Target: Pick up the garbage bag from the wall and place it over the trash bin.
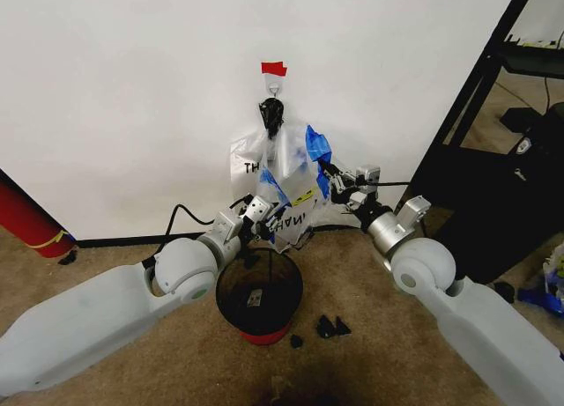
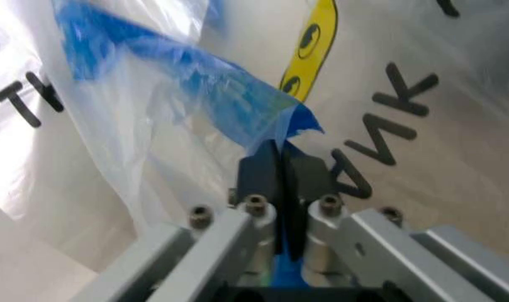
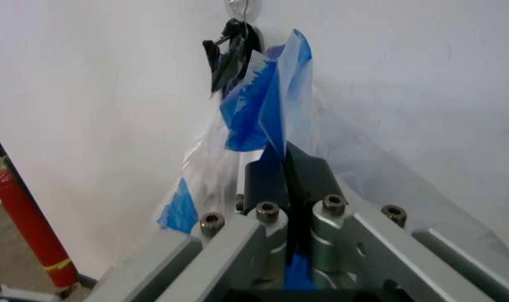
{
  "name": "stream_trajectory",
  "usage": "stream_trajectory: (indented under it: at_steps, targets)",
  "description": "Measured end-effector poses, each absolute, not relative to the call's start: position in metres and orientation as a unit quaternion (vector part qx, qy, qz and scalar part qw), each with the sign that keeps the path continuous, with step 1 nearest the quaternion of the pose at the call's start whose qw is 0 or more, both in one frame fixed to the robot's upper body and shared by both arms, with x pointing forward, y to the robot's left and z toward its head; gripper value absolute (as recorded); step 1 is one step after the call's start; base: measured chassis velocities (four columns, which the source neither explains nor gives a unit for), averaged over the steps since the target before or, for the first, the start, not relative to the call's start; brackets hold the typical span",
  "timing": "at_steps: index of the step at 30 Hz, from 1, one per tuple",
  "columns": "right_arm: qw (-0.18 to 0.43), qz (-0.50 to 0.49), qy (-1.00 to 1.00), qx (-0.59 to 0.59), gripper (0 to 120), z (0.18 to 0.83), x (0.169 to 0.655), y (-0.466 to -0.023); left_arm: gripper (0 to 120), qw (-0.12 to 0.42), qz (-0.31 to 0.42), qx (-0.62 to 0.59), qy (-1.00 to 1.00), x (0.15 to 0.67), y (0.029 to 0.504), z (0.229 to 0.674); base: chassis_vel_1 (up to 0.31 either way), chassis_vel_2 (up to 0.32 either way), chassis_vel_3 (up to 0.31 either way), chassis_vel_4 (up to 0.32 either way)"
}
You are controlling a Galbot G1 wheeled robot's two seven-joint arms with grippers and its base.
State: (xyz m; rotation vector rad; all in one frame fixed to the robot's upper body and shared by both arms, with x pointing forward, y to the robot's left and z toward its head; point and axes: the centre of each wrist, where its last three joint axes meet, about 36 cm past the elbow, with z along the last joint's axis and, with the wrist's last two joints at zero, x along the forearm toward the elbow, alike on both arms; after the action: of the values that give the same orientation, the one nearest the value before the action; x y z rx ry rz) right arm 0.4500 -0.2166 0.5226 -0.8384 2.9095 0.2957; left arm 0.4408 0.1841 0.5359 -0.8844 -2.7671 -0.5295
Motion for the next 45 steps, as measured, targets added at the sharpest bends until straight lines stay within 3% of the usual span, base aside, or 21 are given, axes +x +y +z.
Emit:
stream_trajectory:
  at_steps: [9, 17, 24, 37, 45]
  targets:
    - [0.051, 0.108, 0.956, -0.266, 0, 0.522, 0.451, -0.216, 0, 0.084, -0.137, -0.287, -0.944, 0.439, 0.186, 0.54, 0.0, 0.0, 0.0, 0.0]
    - [0.052, 0.162, 0.955, -0.244, 0, 0.521, 0.442, -0.222, 0, 0.041, 0.005, -0.238, -0.971, 0.416, 0.191, 0.563, 0.0, 0.0, 0.0, 0.0]
    - [0.048, 0.176, 0.963, -0.2, 0, 0.502, 0.416, -0.238, 0, 0.061, 0.124, -0.157, -0.978, 0.396, 0.195, 0.587, 0.0, 0.0, 0.0, 0.0]
    - [0.034, 0.187, 0.963, -0.191, 0, 0.478, 0.394, -0.229, 0, 0.065, 0.186, -0.102, -0.975, 0.337, 0.231, 0.592, 0.0, 0.0, 0.0, 0.0]
    - [0.009, 0.177, 0.965, -0.192, 0, 0.454, 0.367, -0.228, 0, 0.105, 0.206, -0.087, -0.969, 0.305, 0.241, 0.578, 0.0, 0.0, 0.0, 0.0]
